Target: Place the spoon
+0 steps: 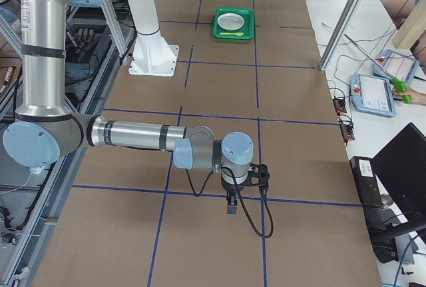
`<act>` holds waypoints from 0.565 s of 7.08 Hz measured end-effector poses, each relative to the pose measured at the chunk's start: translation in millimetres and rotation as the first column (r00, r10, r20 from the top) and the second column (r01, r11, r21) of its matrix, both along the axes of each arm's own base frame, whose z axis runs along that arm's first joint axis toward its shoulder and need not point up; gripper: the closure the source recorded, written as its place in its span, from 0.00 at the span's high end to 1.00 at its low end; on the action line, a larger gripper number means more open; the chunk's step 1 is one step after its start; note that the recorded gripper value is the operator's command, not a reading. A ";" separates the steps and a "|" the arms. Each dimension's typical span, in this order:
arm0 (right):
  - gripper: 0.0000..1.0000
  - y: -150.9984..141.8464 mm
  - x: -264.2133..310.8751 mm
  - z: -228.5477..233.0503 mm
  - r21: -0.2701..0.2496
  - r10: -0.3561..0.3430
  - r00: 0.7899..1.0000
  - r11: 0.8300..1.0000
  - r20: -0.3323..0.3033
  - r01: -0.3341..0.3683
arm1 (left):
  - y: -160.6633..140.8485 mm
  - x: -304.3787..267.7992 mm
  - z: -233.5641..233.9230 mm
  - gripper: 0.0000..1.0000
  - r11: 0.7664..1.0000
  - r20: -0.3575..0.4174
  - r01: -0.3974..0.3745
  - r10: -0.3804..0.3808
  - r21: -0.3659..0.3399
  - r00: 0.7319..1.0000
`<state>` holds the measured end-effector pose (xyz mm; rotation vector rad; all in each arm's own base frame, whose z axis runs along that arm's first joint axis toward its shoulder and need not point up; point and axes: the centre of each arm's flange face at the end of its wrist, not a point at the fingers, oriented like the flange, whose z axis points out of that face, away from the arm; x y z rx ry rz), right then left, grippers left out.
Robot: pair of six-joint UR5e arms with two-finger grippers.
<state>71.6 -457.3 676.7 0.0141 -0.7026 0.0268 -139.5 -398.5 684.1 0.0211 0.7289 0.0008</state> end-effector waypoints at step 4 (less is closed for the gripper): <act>1.00 0.2 0.0 -0.2 0.000 0.000 1.000 1.000 0.000 0.000 | 1.6 -1.7 -1.6 1.00 1.000 0.029 -0.002 0.002 0.005 1.000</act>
